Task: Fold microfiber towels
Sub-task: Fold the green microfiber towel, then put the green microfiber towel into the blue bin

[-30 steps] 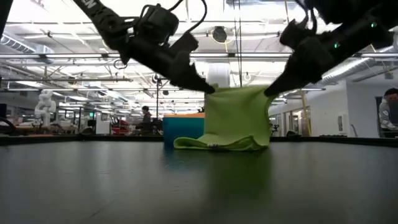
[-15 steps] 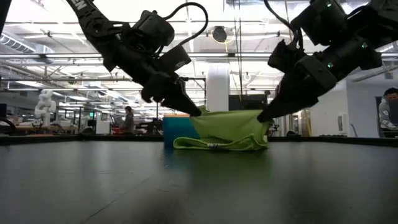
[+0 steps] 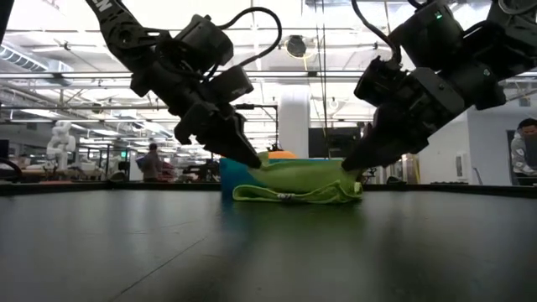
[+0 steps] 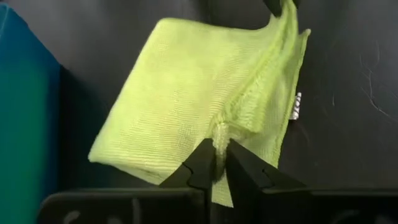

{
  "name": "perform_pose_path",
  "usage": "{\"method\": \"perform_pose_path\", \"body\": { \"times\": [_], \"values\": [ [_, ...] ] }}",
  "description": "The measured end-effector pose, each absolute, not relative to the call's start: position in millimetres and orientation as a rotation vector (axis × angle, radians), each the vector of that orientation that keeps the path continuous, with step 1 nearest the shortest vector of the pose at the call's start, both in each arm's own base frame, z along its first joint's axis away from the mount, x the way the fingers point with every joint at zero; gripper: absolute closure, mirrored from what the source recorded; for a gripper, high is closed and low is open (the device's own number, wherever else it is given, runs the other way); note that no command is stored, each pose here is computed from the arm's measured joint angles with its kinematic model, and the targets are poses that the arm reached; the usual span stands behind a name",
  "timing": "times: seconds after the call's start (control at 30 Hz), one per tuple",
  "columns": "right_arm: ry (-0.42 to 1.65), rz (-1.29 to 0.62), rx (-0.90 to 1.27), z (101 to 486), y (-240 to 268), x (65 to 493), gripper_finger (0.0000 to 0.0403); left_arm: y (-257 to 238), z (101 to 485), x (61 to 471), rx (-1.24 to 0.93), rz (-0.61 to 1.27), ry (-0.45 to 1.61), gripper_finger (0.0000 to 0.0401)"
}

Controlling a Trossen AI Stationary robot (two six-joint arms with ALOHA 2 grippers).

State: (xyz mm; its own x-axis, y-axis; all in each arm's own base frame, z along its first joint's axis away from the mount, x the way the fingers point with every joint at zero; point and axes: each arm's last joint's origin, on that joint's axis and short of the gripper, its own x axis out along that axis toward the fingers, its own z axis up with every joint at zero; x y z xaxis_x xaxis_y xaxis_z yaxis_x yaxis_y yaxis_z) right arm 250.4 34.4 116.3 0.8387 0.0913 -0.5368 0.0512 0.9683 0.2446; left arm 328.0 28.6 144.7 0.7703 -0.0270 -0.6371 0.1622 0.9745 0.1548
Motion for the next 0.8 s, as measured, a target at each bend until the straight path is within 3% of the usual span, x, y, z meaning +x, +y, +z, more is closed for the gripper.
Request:
{"method": "perform_pose_path", "body": {
  "times": [0.37, 0.57, 0.8],
  "values": [
    [0.558, 0.035, 0.299, 120.8, 34.2, 250.7, 0.0262, 25.3, 140.2, 319.6, 0.142, -0.146, 0.808, 0.0294],
    [0.474, -0.155, 0.299, 144.3, 8.6, 245.3, 0.0257, 18.7, 179.4, 313.3, 0.182, -0.106, 0.759, 0.0271],
    [0.633, -0.337, 0.485, 131.9, -21.5, 226.5, 0.0256, 9.8, 208.2, 308.6, 0.009, -0.053, 0.636, 0.0266]
  ]
}}
